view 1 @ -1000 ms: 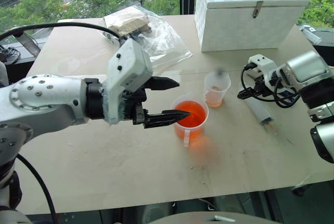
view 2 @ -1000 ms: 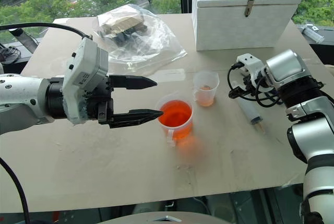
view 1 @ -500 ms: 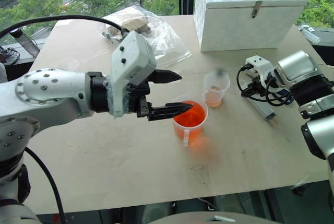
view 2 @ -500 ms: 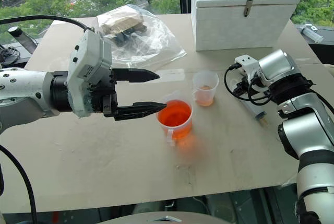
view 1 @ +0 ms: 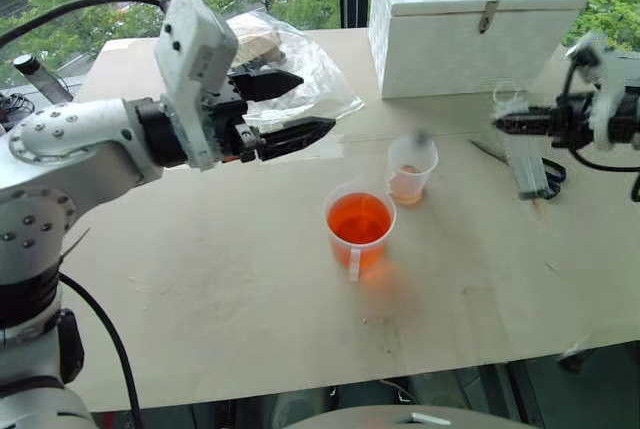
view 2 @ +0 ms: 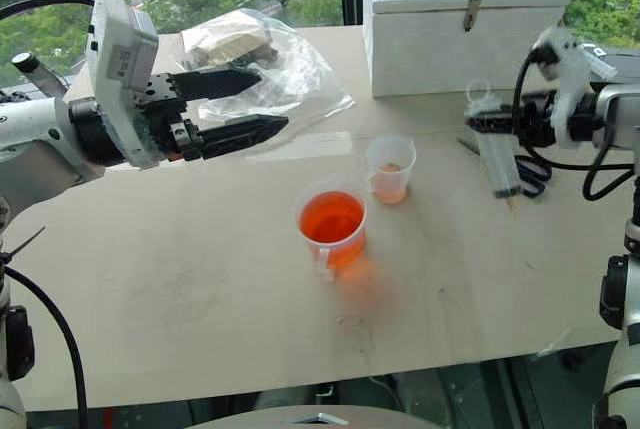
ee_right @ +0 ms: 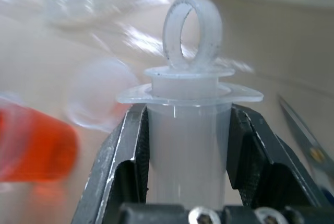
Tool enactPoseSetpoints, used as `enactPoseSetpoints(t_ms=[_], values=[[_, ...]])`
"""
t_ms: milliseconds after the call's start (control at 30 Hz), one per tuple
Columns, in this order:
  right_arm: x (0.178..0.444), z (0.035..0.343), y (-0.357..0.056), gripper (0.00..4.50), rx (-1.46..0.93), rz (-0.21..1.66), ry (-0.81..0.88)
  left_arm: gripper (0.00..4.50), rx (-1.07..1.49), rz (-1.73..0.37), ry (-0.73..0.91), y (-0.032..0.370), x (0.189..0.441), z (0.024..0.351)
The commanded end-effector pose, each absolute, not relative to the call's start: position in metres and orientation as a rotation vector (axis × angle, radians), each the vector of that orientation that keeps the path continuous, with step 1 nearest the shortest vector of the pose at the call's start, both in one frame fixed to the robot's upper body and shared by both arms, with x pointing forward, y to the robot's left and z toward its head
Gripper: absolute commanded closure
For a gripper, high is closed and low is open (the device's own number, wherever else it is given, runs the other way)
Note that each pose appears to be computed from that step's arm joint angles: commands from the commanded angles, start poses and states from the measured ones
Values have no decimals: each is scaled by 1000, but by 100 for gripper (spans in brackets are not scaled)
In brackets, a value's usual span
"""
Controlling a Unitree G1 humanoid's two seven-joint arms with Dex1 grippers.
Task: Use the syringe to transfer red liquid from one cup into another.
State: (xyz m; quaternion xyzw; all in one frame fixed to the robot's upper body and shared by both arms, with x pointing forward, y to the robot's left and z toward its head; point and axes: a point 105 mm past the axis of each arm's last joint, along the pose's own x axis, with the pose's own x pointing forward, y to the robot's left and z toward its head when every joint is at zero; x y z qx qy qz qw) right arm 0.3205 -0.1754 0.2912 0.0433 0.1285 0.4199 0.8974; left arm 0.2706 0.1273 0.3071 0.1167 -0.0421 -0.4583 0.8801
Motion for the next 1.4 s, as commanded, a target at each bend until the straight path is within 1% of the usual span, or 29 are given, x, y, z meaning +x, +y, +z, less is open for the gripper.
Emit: enactPoseSetpoints(t_ms=[33, 133, 233, 333, 400, 500, 633, 733, 833, 1067, 1267, 1333, 1400], values=[[286, 317, -146, 297, 80, 1029, 5, 72, 216, -949, -221, 133, 270, 335], [275, 310, -125, 297, 74, 1098, -111, 72, 183, -981, -248, 133, 271, 342], [267, 323, -107, 297, 191, 1196, -288, 72, 159, -1014, -278, 132, 270, 348], [263, 328, -85, 297, 227, 1270, -363, 72, 159, -1042, -308, 133, 265, 355], [261, 327, -69, 297, 255, 1300, -407, 72, 144, -1059, -331, 133, 262, 361], [257, 308, -49, 297, 225, 1344, -421, 72, 164, -1083, -342, 130, 258, 362], [264, 293, -43, 297, 256, 1325, -421, 72, 174, -1140, -324, 125, 251, 357], [260, 273, -35, 297, 132, 1359, -405, 72, 211, -1188, -258, 119, 249, 345], [259, 270, -30, 297, 112, 1364, -414, 72, 228, -1217, -221, 115, 251, 337], [260, 265, -24, 297, 83, 1351, -418, 72, 262, -1250, -203, 101, 259, 327], [262, 262, -21, 297, 68, 1333, -415, 72, 252, -1303, -217, 88, 259, 327], [262, 262, -21, 297, 66, 1329, -414, 128, 250, -1305, -225, 85, 260, 327], [262, 261, -21, 297, 63, 1326, -415, 207, 245, -1316, -230, 84, 260, 328]])
